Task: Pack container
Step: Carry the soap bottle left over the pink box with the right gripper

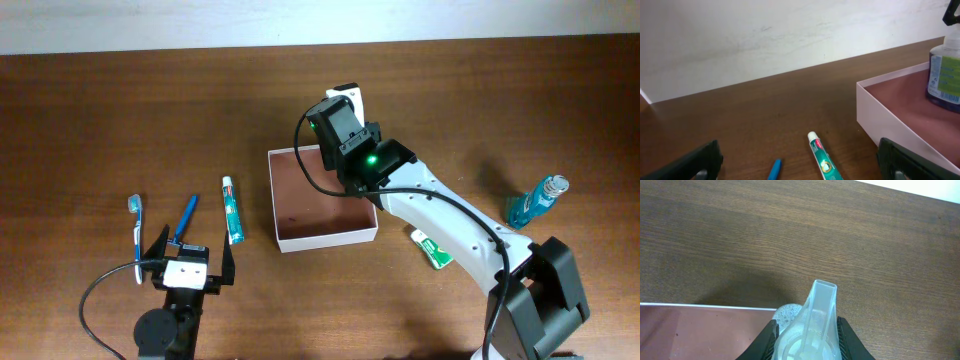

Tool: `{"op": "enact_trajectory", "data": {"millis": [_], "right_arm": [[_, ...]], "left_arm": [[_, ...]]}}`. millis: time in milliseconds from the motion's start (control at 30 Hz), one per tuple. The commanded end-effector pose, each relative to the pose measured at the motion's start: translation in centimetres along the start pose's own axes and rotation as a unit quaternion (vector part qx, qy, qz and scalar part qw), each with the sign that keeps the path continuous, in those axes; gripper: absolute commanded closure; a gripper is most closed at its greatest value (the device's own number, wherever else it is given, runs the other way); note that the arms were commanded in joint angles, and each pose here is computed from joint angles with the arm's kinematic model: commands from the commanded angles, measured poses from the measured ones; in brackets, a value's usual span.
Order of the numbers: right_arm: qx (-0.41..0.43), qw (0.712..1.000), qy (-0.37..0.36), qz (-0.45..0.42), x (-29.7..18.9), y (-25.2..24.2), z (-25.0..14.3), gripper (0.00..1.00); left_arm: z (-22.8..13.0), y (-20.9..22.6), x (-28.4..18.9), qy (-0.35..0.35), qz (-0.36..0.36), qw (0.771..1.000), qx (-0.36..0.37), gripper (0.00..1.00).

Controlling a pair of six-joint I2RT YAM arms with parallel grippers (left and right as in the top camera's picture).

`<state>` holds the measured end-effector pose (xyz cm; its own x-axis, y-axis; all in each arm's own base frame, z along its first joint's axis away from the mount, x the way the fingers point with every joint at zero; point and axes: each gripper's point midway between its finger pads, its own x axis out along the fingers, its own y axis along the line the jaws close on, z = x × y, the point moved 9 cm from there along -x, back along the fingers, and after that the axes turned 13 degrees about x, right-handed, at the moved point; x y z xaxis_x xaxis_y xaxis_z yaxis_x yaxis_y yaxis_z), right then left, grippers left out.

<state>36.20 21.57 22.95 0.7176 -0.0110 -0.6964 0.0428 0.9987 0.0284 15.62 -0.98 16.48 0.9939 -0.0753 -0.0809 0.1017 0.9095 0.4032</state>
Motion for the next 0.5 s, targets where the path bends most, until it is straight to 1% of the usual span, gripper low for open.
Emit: {"op": "enact_trajectory", "data": {"millis": [0,367,400,433,467], "right_arm": [[0.009,1.0,-0.027,-0.007,-0.84,0.26,1.22,0.76],[0.005,1.0,-0.019,-0.012,-0.69,0.08,0.79,0.76],[0.004,1.0,-0.017,-0.013,-0.63,0.03,0.7,0.66],[0.004,1.0,-0.016,-0.013,-0.6,0.01,0.63,0.63],[0.003,1.0,-0.015,-0.014,-0.52,-0.03,0.47,0.57]], "left_arm": [[-0.18,-0.07,0.02,0.0,-0.003,1.0,0.008,0.01],[-0.18,-0.07,0.02,0.0,-0.003,1.0,0.008,0.01],[-0.18,-0.07,0.02,0.0,-0.003,1.0,0.008,0.01],[-0.18,-0.07,0.02,0.0,-0.003,1.0,0.008,0.01],[-0.18,-0.07,0.02,0.0,-0.003,1.0,0.008,0.01]]}}
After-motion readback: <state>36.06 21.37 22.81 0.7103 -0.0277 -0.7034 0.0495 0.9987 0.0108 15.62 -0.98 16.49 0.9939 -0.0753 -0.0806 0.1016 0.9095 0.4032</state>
